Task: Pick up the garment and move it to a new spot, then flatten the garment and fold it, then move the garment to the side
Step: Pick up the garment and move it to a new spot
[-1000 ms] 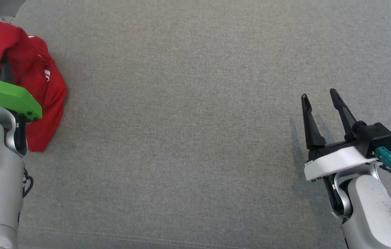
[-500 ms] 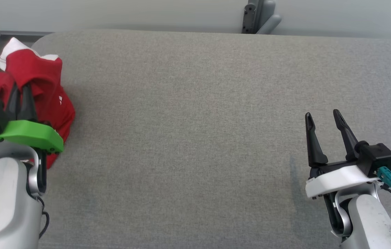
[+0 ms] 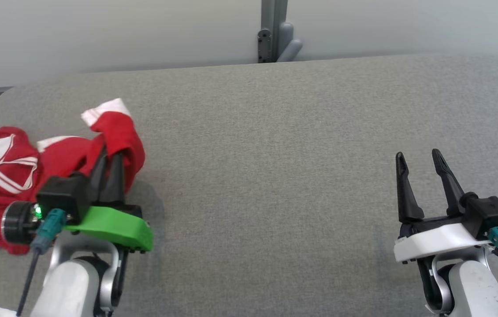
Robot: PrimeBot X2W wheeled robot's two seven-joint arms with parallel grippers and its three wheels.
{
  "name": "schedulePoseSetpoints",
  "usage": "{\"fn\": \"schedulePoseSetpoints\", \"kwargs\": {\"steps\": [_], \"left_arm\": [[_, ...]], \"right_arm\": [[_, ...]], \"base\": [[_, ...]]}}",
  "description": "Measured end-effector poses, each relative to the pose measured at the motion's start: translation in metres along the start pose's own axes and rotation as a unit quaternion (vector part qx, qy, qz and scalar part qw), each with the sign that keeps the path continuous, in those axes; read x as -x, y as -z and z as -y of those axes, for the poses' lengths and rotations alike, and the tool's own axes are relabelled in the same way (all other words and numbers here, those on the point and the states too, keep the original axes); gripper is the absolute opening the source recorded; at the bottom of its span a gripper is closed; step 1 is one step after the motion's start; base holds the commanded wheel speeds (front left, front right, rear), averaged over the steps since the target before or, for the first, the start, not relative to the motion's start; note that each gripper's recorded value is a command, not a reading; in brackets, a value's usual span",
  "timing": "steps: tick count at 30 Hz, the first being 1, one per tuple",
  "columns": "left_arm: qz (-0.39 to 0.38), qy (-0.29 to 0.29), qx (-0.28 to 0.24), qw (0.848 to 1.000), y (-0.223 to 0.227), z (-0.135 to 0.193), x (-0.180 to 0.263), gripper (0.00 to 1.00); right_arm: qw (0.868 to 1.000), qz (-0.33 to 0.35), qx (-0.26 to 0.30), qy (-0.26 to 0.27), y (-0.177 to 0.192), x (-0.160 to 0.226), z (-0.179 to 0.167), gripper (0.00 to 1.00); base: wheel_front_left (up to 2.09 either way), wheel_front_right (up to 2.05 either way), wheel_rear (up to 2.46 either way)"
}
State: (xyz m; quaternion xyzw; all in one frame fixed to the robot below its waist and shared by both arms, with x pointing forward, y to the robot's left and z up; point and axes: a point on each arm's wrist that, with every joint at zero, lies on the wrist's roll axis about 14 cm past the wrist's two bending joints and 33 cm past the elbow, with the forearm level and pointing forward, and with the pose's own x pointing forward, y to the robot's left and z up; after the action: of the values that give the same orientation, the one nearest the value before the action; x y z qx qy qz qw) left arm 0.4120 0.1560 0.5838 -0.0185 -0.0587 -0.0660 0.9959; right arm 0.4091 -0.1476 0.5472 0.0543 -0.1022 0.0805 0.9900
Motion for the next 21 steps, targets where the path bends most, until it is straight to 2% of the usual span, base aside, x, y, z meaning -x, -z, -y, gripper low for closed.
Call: {"fn": "schedulePoseSetpoints", "kwargs": {"steps": [4, 5, 8, 13, 21], "left_arm": [[-0.011, 0.071, 0.014, 0.997, 0.005, 0.051, -0.011, 0.00], [-0.011, 0.071, 0.014, 0.997, 0.005, 0.051, -0.011, 0.00], [-0.008, 0.138, 0.022, 0.990, 0.003, 0.098, -0.024, 0.00], [-0.015, 0.243, 0.027, 0.970, 0.008, 0.172, -0.037, 0.00], [-0.083, 0.358, 0.025, 0.930, 0.060, 0.252, -0.044, 0.00]], "right_arm": [[1.000, 0.010, 0.006, 0.020, -0.010, 0.007, 0.013, 1.00], [1.000, 0.010, 0.006, 0.020, -0.010, 0.007, 0.013, 1.00], [0.999, 0.016, 0.010, 0.034, -0.015, 0.011, 0.023, 1.00], [0.998, 0.019, 0.006, 0.067, -0.019, 0.020, 0.045, 1.00], [0.989, 0.001, 0.005, 0.150, -0.014, 0.053, 0.094, 1.00]], "base": [[0.00, 0.00, 0.00], [0.00, 0.00, 0.00], [0.00, 0.00, 0.00], [0.00, 0.00, 0.00], [0.00, 0.00, 0.00]]}}
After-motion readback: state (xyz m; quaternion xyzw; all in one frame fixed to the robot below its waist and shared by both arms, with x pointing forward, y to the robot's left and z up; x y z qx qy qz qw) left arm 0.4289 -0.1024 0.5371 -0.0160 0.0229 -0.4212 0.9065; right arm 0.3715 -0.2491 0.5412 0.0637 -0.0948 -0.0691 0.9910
